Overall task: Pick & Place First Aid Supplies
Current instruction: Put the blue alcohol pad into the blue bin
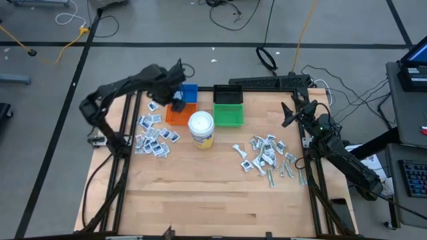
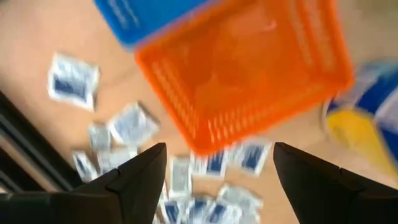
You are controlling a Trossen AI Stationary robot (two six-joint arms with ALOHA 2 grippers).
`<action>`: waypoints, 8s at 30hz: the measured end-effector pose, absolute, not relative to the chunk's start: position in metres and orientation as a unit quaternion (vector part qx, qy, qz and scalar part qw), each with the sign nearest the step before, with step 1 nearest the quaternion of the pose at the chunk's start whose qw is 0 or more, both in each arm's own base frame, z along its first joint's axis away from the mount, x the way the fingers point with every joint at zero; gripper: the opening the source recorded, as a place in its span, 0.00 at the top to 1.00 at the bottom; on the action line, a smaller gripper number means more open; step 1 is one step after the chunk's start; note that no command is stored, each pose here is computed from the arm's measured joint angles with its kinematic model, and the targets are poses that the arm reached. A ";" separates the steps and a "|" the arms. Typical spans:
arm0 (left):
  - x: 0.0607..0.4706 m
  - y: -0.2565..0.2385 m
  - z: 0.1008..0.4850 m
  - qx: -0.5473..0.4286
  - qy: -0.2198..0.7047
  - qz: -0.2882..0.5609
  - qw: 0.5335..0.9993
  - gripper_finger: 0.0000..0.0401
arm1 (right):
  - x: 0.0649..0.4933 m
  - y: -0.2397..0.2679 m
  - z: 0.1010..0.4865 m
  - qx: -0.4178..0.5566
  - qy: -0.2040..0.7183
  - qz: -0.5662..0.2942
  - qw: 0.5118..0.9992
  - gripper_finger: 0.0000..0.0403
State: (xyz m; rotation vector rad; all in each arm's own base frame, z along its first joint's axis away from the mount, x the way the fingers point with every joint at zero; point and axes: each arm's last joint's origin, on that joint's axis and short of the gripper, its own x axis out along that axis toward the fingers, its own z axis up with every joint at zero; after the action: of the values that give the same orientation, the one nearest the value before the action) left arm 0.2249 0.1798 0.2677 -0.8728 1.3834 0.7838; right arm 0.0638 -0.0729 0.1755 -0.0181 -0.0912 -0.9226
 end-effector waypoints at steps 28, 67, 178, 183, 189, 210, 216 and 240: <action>0.197 0.093 0.202 -0.243 0.655 0.254 0.669 0.35 | 0.064 -0.073 0.176 -0.009 -0.044 -0.445 0.894 0.32; 0.195 0.091 0.142 -0.162 0.670 0.224 0.689 0.89 | 0.064 -0.073 0.175 -0.009 -0.044 -0.445 0.895 0.32; 0.262 0.300 0.233 -0.251 0.686 0.247 0.637 1.00 | 0.064 -0.073 0.175 -0.009 -0.044 -0.445 0.894 0.32; 0.274 0.305 0.208 -0.245 0.696 0.247 0.628 1.00 | 0.064 -0.073 0.175 -0.009 -0.044 -0.445 0.894 0.33; 0.284 0.307 0.189 -0.245 0.699 0.246 0.625 0.99 | 0.064 -0.073 0.175 -0.009 -0.044 -0.445 0.895 0.32; 0.272 0.299 0.229 -0.298 0.652 0.284 0.636 0.38 | 0.064 -0.073 0.175 -0.009 -0.044 -0.445 0.894 0.32; 0.267 0.290 0.241 -0.350 0.632 0.318 0.614 0.38 | 0.064 -0.073 0.175 -0.009 -0.044 -0.445 0.894 0.32; 0.228 0.122 0.229 -0.413 0.587 0.377 0.586 0.37 | 0.064 -0.073 0.175 -0.009 -0.044 -0.445 0.894 0.32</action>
State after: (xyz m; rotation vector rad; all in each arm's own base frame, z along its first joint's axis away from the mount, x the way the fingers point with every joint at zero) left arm 0.2278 0.1222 0.2286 -0.9640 1.3683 0.8780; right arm 0.0638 -0.0728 0.1754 -0.0180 -0.0912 -0.9224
